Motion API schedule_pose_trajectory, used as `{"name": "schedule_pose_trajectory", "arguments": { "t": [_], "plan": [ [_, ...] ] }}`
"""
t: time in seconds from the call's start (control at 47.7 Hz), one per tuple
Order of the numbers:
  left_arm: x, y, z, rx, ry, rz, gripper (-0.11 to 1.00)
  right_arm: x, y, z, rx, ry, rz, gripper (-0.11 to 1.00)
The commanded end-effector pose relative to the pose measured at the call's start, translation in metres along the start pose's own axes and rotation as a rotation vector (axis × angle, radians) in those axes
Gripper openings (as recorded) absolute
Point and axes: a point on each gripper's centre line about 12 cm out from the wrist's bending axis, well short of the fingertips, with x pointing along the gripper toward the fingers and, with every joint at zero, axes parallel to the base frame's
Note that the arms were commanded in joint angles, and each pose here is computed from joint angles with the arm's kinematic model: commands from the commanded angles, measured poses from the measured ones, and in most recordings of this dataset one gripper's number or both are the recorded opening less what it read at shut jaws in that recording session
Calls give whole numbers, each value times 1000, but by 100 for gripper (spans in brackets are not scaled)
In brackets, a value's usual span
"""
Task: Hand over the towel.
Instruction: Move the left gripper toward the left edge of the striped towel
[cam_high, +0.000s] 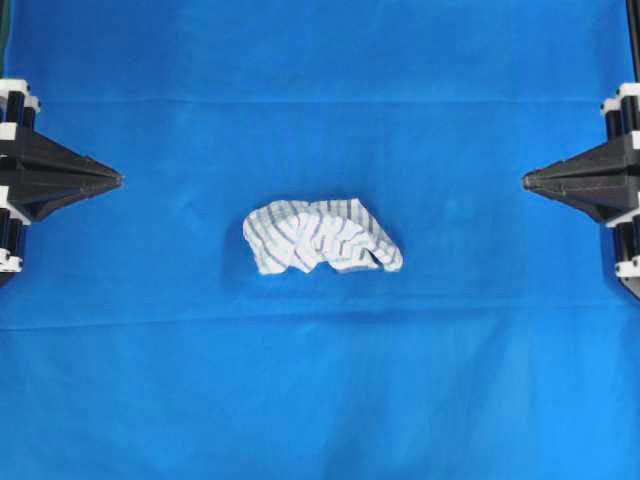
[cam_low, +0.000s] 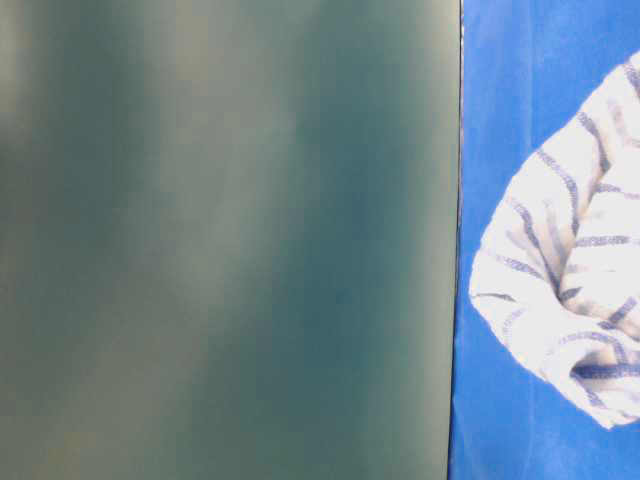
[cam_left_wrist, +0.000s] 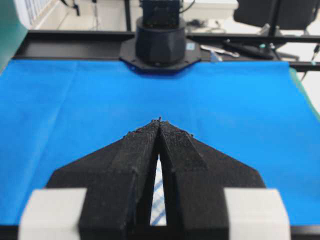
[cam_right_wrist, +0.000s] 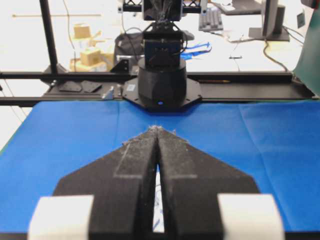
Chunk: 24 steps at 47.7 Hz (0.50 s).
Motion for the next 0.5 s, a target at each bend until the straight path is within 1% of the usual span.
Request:
{"name": "schedule_pose_trajectory", "arguments": {
  "t": [0.0, 0.252, 0.336, 0.483],
  "plan": [
    [1, 2, 12, -14, -55, 11, 0, 2, -1, 11, -2, -35, -6, 0],
    [12, 1, 14, -4, -74, 6, 0, 3, -2, 14, -1, -38, -9, 0],
    [23, 1, 15, -4, -69, 6, 0, 3, -2, 14, 2, -37, -8, 0],
    [48, 1, 11, 1, -17, 6, 1, 3, -2, 13, 7, -31, -8, 0]
  ]
}}
